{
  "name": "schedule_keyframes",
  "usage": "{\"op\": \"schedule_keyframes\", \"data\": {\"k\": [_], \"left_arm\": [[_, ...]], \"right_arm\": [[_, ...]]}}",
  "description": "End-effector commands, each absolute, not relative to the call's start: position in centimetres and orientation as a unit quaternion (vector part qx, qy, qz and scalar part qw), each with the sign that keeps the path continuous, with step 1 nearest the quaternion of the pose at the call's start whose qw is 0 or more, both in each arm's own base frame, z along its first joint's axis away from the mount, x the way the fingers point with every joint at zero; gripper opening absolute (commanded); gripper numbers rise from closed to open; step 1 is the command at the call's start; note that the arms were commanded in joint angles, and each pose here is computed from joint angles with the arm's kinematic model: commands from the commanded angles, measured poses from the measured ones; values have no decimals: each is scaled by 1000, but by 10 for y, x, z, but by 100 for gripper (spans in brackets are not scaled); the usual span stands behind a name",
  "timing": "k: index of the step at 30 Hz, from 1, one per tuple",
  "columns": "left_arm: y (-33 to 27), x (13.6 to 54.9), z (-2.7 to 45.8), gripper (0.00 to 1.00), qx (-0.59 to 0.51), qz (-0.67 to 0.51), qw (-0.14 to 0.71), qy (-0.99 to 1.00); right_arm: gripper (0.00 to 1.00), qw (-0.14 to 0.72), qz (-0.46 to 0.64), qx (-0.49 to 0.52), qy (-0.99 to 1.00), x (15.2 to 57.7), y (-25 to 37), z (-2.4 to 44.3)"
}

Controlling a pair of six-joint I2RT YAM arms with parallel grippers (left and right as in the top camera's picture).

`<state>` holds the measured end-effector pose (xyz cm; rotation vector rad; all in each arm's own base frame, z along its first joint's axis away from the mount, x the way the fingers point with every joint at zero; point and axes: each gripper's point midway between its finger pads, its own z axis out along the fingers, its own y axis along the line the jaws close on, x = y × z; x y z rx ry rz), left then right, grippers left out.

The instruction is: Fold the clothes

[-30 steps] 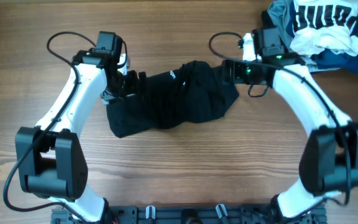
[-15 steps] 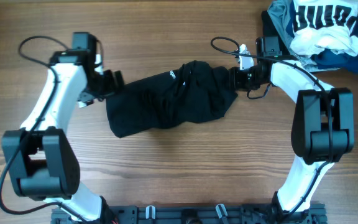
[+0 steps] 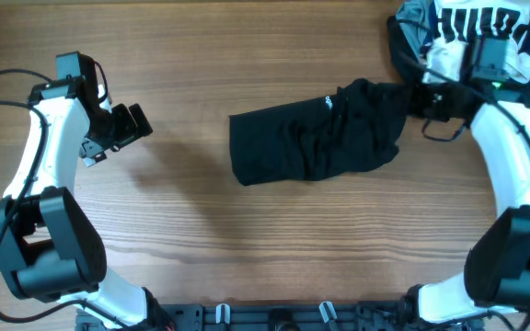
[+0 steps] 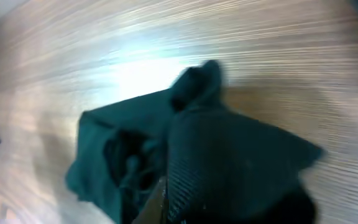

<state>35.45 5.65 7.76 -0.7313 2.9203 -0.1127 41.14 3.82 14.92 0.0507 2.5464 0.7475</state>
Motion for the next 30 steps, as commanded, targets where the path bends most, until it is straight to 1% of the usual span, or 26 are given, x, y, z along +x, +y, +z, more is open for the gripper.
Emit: {"op": "schedule_keyframes", "data": {"k": [1, 5, 7, 10, 13, 16, 17, 18, 19, 20, 21, 23, 25, 26, 27, 28, 30], "left_arm": [[61, 354, 73, 100, -234, -30, 64, 970], [61, 356, 74, 100, -233, -30, 68, 970], [61, 358, 74, 100, -233, -30, 73, 969], [62, 360, 74, 100, -233, -30, 78, 969], [62, 361, 75, 100, -233, -31, 80, 969], [62, 361, 75, 100, -233, -31, 80, 969], [62, 361, 75, 100, -233, -31, 80, 969], [62, 361, 74, 100, -233, -31, 80, 969], [62, 362, 75, 100, -233, -31, 82, 969], [62, 363, 75, 100, -233, -31, 84, 968], [63, 364, 75, 100, -233, -31, 85, 968], [63, 366, 75, 100, -233, -31, 90, 968], [63, 368, 76, 100, -232, -31, 93, 968], [63, 367, 76, 100, -232, -31, 93, 968], [63, 368, 76, 100, -232, -32, 93, 968], [62, 368, 76, 100, -232, -35, 93, 968], [62, 369, 76, 100, -232, -35, 95, 967]], "right_arm": [[4, 235, 297, -51, 924, 403, 105, 165], [4, 237, 319, -104, 912, 395, 180, 174], [4, 250, 320, -129, 904, 388, 228, 179], [4, 259, 317, -155, 899, 375, 281, 175], [4, 241, 309, -183, 901, 362, 313, 151], [4, 200, 308, -187, 911, 350, 334, 116], [10, 186, 314, -192, 911, 344, 340, 108], [41, 179, 326, -198, 907, 341, 345, 107], [64, 178, 332, -201, 904, 339, 348, 108], [78, 181, 337, -206, 901, 339, 350, 111], [84, 182, 349, -219, 893, 337, 353, 116], [95, 192, 362, -237, 881, 335, 357, 134], [99, 217, 359, -260, 870, 335, 355, 166], [100, 231, 349, -266, 869, 336, 351, 182], [99, 245, 325, -258, 876, 342, 340, 195], [99, 261, 274, -236, 895, 351, 317, 207], [100, 263, 213, -212, 917, 357, 286, 210]]}}
